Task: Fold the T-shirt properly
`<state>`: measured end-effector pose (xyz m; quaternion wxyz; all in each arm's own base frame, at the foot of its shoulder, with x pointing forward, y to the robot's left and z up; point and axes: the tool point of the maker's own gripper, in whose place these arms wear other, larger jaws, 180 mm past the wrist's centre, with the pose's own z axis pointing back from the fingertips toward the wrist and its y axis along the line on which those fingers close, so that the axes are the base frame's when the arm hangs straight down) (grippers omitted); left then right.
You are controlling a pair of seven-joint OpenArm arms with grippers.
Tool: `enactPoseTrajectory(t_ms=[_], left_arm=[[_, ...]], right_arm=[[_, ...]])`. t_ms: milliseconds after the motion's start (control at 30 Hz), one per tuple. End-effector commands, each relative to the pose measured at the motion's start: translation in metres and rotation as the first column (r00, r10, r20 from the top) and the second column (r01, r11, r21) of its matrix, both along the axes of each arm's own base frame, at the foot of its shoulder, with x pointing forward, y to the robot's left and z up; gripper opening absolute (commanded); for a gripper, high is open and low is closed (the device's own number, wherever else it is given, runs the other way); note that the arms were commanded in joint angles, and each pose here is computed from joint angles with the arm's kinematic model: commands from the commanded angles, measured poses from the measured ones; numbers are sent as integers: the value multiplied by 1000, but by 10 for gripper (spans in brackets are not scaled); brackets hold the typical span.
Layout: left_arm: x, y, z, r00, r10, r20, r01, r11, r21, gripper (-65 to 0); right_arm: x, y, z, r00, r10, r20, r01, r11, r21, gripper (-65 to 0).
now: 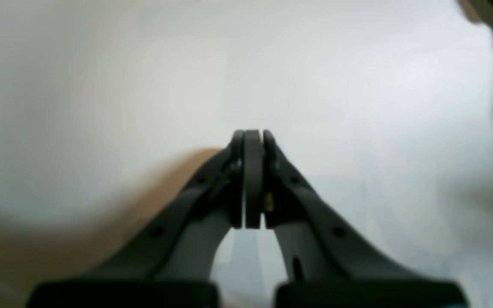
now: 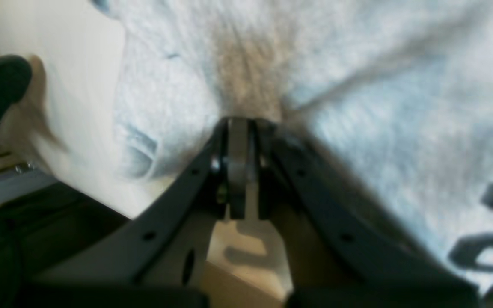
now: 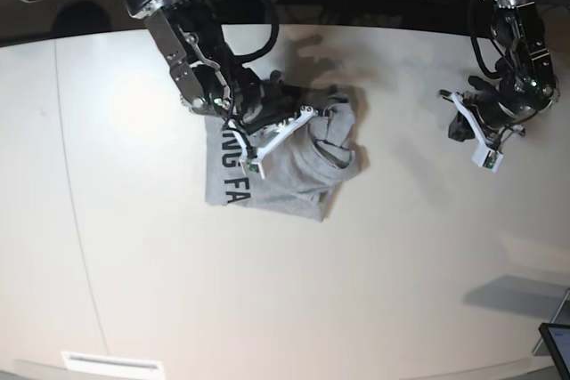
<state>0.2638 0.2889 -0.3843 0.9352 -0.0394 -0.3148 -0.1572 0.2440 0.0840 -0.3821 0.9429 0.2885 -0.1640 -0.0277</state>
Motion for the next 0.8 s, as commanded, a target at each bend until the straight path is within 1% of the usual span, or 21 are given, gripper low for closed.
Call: enactPoseTrajectory(t_ms=[0, 100, 167, 267, 400, 533, 633, 700, 767], left_arm=[[9, 4, 14, 999, -9, 45, 9, 1000, 15, -650], [6, 0, 22, 997, -31, 66, 29, 999, 33, -650], [5, -9, 31, 994, -65, 85, 61, 997, 51, -650], [-3, -20, 41, 988, -112, 104, 104, 991, 78, -650], [-25, -30, 38, 986, -152, 68, 145, 985, 95, -650], [-50, -44, 18, 982, -190, -8, 190, 979, 68, -650], [-63, -64, 5, 969, -243, -53, 245, 969, 34, -650], [-68, -76, 0, 959, -276, -69, 277, 961, 14, -650], [-73, -94, -7, 948, -308, -79, 308, 951, -22, -650]], right_arm=[[13, 8, 26, 998, 9, 69, -12, 999, 47, -620], [23, 4, 51, 994, 4, 112, -12, 997, 73, -620], [36, -9, 66, 988, -16, 151, 5, 997, 72, -620], [53, -32, 73, 978, -16, 208, 12, 1000, 19, -620], [71, -66, 74, 965, -10, 261, 30, 997, -75, -617], [90, -97, 81, 949, -5, 316, 56, 987, -154, -614], [108, -113, 93, 918, -14, 395, 94, 978, -184, -614], [119, -119, 101, 899, -23, 438, 117, 975, -189, -614], [127, -123, 99, 899, -30, 437, 130, 971, -200, -614]])
